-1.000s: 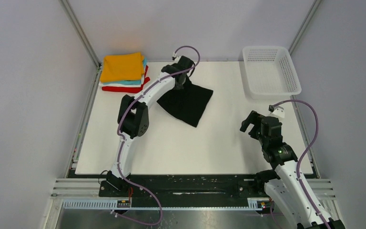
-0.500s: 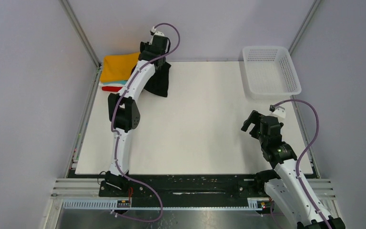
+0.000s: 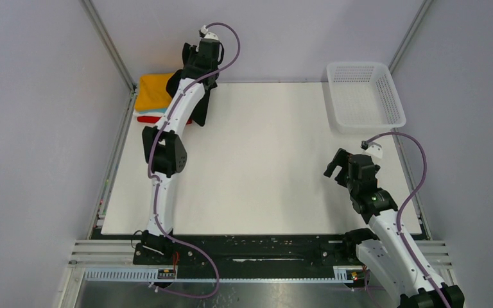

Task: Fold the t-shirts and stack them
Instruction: Put the neatly folded tshirt into the corner of the board with the left arm

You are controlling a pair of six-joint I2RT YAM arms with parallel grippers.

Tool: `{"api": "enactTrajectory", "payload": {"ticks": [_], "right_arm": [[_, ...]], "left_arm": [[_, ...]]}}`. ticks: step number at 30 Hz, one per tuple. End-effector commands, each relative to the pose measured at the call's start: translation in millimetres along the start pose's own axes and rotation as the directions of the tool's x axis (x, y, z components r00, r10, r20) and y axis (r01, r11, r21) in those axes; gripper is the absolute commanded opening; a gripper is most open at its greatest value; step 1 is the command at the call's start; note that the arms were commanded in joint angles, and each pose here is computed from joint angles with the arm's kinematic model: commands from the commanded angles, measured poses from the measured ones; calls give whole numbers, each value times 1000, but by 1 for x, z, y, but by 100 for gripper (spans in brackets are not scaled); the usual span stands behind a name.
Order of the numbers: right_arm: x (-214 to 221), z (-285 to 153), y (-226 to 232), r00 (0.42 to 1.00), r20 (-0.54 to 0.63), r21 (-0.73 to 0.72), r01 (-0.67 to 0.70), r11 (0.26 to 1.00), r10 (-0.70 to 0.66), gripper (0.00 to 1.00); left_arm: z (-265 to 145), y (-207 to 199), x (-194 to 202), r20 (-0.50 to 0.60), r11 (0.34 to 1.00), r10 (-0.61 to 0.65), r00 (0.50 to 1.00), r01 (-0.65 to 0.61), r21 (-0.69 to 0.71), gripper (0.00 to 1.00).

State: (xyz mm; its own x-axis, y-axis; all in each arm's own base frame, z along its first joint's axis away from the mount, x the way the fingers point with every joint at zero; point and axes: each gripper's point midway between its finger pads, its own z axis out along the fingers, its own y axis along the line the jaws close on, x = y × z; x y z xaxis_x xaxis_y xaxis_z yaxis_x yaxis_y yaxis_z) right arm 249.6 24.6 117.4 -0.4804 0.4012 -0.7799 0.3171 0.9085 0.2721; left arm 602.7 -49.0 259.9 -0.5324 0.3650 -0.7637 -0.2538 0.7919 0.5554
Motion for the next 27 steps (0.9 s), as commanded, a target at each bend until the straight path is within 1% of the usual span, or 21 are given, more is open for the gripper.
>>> {"api": "enactTrajectory", "payload": {"ticks": [1,5,8,13,19,27], "right_arm": [[-25,-4,8,997,71,-8,-35,999,36,98],[-25,-3,7,997,71,-8,-37,999,38,98],[-24,-2,6,997,71,0,-36,999,36,98],[-23,-1,2,997,73,18,-33,999,32,98],[-20,2,-4,999,50,60,-22,998,19,99],[-17,3,-7,999,31,86,-13,996,10,99]], "left_arm": [[-57,82,-80,201,976,-207,957,216,-20,0],[-73,94,-94,241,961,-274,931,275,28,0],[-78,103,-104,271,947,-318,908,320,38,0],[-72,109,-105,282,936,-347,895,350,42,0],[-44,112,-89,244,931,-360,900,364,30,0],[12,105,-49,163,938,-335,928,345,-34,0]]}}
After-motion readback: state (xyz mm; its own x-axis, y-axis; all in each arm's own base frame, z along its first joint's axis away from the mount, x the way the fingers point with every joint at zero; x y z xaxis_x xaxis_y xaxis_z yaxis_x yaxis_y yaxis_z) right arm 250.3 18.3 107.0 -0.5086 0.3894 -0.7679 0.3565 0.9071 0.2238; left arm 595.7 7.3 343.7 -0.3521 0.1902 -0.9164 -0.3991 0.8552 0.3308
